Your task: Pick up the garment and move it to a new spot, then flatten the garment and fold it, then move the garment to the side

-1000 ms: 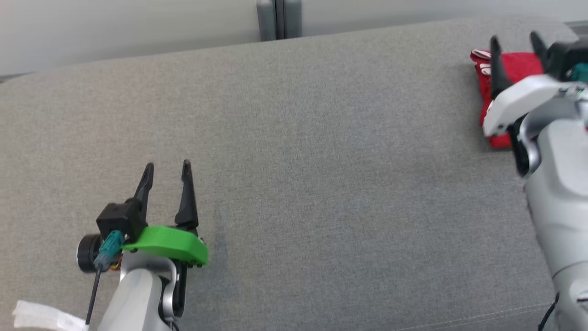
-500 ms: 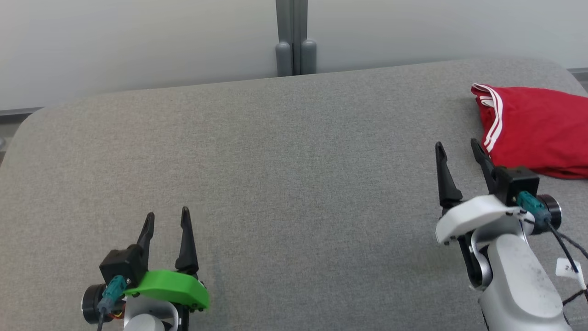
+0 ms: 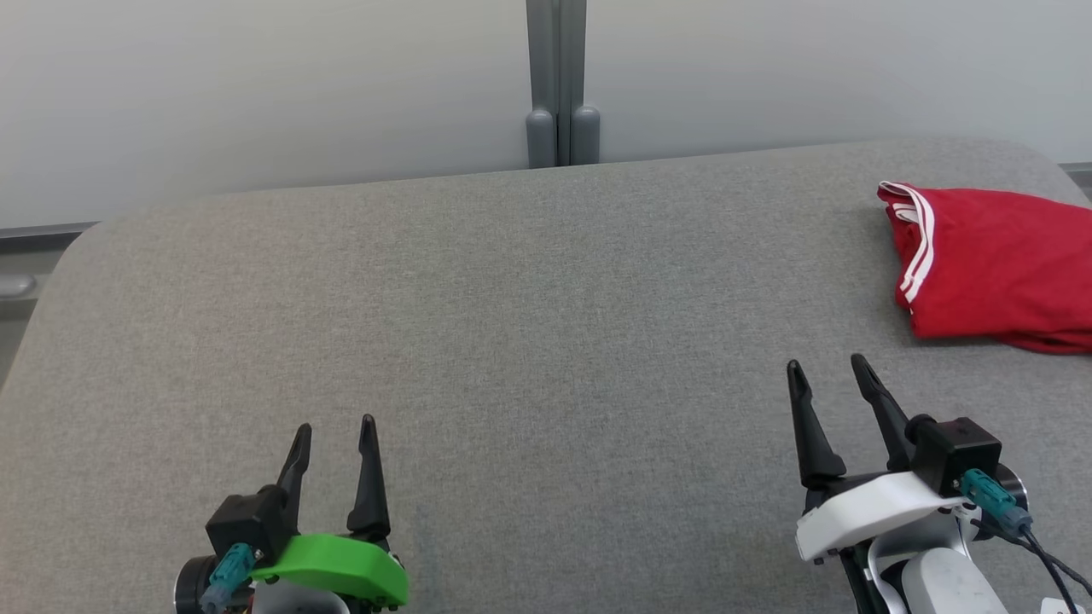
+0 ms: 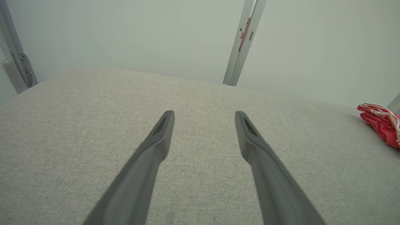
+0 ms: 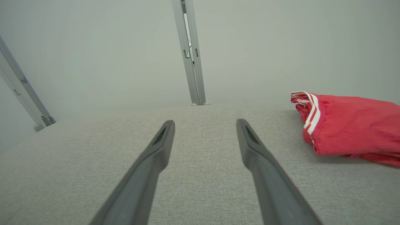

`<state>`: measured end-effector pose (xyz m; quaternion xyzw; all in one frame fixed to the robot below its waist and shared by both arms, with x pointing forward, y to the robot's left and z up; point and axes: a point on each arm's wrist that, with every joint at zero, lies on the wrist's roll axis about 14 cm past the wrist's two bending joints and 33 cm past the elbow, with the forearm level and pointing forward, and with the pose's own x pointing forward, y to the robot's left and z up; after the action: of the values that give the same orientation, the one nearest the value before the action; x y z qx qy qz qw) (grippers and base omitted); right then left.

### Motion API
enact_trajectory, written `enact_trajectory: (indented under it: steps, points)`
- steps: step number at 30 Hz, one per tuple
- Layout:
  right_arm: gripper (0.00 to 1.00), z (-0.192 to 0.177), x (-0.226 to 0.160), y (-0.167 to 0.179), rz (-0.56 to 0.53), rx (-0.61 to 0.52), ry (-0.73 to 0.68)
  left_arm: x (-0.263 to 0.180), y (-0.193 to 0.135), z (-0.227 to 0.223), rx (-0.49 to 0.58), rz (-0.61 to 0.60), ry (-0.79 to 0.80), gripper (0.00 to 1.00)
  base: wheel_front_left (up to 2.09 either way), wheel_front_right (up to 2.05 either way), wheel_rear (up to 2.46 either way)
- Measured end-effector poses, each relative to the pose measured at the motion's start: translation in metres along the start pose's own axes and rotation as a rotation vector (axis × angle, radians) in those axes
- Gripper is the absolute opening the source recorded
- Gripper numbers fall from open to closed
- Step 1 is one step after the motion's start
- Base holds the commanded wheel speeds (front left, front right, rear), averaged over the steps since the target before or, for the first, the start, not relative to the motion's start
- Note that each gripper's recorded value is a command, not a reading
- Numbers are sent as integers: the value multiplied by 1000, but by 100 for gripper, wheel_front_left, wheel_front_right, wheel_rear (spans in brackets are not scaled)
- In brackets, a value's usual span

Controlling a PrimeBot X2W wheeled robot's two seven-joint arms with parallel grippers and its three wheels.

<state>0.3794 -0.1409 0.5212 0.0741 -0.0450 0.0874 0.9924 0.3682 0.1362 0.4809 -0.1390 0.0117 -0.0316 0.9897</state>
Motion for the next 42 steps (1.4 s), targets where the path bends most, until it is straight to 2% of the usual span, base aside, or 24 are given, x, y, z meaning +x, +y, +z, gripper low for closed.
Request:
enact_trajectory:
  steps: [24, 25, 31, 42]
  points:
    - [100, -4, -7, -4, -14, -8, 31, -3, -3, 1, -3, -7, -6, 100, 0, 0, 0]
    - [0, -4, -7, -4, -15, -8, 30, -3, -4, 1, -6, -11, -4, 0, 0, 0, 0]
    - [0, -24, -16, -6, -32, 32, 93, -8, 2, -15, -24, 12, 51, 0, 0, 0, 0]
    - [0, -26, -17, -17, -90, 239, 97, -7, 17, -16, -213, 74, 81, 0, 0, 0, 0]
